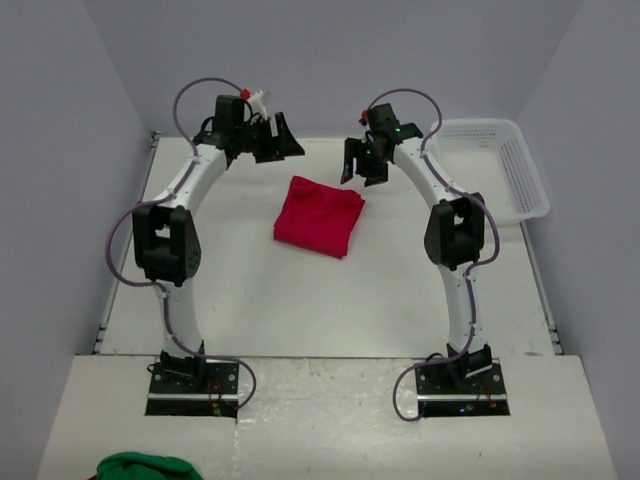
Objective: Fold and stack the t-shirts
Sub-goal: Smooth out wrinkles on the folded tshirt
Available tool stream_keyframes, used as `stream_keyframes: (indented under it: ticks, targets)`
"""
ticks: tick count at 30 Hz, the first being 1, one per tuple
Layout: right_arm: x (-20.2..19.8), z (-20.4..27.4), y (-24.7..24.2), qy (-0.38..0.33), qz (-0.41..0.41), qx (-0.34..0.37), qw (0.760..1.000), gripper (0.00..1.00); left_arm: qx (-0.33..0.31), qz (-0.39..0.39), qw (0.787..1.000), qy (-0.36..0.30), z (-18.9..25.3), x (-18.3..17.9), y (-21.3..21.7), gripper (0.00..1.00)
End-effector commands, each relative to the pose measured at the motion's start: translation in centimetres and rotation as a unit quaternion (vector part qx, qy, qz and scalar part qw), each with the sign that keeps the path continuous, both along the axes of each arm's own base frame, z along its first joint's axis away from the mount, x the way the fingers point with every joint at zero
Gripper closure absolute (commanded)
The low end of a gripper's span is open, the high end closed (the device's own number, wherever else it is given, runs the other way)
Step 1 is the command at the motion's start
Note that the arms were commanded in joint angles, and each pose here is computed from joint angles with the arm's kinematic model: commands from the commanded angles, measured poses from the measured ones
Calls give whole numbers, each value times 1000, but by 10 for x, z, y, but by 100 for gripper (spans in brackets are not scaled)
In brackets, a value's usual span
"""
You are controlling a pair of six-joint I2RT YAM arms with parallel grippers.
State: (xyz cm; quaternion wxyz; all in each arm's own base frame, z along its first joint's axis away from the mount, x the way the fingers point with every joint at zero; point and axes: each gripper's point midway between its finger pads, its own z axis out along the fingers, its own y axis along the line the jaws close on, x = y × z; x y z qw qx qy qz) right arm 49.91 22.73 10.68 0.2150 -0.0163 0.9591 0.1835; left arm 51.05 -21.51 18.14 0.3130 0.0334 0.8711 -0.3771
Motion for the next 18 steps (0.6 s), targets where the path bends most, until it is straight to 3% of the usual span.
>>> stream_keyframes:
  ticks: [1, 5, 8, 9, 11, 12, 13, 18]
  targets:
    - [10, 69, -7, -90, 9, -3, 996, 27, -11, 18, 993, -120, 87, 7, 11, 21]
    - [-9, 101, -15, -113, 4, -5, 994, 28, -28, 4, 994, -102, 97, -6, 5, 26]
    - [-27, 102, -10, -109, 10, -7, 994, 29, -41, -21, 997, -63, 75, -20, -6, 73]
    - [-33, 111, -10, -115, 11, -5, 993, 30, -37, -23, 998, -43, 60, -26, -9, 100]
    - [-51, 105, 2, -94, 29, 6, 995, 44, -34, -25, 999, -13, 39, -35, -11, 100]
    - [-58, 109, 5, -93, 36, 11, 995, 57, -34, -30, 999, -5, 33, -41, -16, 100]
    - [-70, 95, 10, -73, 43, 15, 996, 100, -32, -34, 999, 0, 28, -44, -19, 100]
    - [-98, 53, 42, -24, 76, 58, 995, 100, -28, -42, 997, 49, -11, -57, -28, 100]
